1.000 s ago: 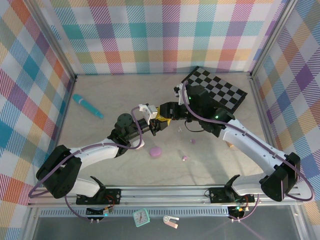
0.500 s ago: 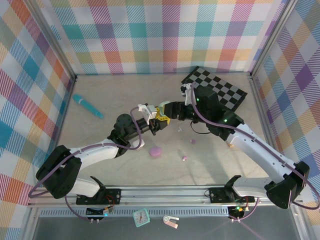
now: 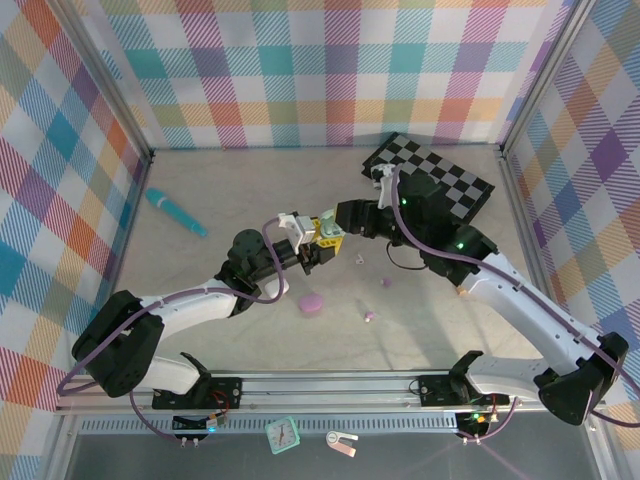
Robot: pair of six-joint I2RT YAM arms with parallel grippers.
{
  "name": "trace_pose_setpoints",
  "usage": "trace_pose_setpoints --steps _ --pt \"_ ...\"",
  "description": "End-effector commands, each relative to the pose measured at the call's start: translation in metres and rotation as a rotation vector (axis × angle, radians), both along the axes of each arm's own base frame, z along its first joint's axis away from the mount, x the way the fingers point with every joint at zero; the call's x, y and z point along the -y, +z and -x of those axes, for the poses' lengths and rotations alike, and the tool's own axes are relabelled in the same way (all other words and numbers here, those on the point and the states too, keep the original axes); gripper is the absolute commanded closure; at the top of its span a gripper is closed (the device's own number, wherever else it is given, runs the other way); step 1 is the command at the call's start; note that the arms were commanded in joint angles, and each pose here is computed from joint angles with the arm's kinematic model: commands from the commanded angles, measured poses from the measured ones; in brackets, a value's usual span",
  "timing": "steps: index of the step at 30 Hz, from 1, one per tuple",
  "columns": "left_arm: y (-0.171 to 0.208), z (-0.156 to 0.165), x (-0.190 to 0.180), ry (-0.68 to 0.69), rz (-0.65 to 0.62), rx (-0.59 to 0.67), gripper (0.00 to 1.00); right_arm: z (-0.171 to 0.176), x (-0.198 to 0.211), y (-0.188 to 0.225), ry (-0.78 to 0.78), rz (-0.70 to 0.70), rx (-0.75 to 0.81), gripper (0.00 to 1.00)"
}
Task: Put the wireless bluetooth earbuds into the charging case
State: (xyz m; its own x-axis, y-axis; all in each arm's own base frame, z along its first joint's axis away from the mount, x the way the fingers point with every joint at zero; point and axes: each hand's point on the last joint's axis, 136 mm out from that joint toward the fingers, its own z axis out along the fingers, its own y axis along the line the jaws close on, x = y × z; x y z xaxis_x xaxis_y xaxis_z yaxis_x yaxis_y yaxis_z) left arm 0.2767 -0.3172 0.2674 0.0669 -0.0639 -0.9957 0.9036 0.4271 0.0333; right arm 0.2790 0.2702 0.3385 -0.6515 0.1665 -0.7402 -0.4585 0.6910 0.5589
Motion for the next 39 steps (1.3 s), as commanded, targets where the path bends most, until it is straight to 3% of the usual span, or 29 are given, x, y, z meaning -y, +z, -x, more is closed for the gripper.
trace_pose_setpoints --steps 1,9,18,22,29,39 --pt "0.019 0.012 -0.004 -0.033 0.020 0.109 0.68 -0.015 0.009 0.004 -0.074 0.057 -0.002 0.44" --pt "0.025 0.019 -0.007 -0.044 0.021 0.134 0.68 -0.024 0.005 -0.028 -0.055 0.214 -0.118 0.40" --pt "0.029 0.007 -0.011 0.018 0.054 0.103 0.68 -0.009 0.008 -0.030 -0.020 0.171 -0.105 0.40" --pt "0.032 0.008 -0.010 0.006 0.074 0.098 0.68 -0.001 0.008 -0.018 0.004 0.040 -0.110 0.40" --pt "0.037 0.013 -0.011 -0.012 0.106 0.094 0.68 0.017 -0.005 -0.006 0.178 -0.322 -0.259 0.40" --pt "0.048 0.016 -0.011 -0.032 0.161 0.104 0.68 0.029 -0.036 -0.002 0.404 -0.565 -0.429 0.41"
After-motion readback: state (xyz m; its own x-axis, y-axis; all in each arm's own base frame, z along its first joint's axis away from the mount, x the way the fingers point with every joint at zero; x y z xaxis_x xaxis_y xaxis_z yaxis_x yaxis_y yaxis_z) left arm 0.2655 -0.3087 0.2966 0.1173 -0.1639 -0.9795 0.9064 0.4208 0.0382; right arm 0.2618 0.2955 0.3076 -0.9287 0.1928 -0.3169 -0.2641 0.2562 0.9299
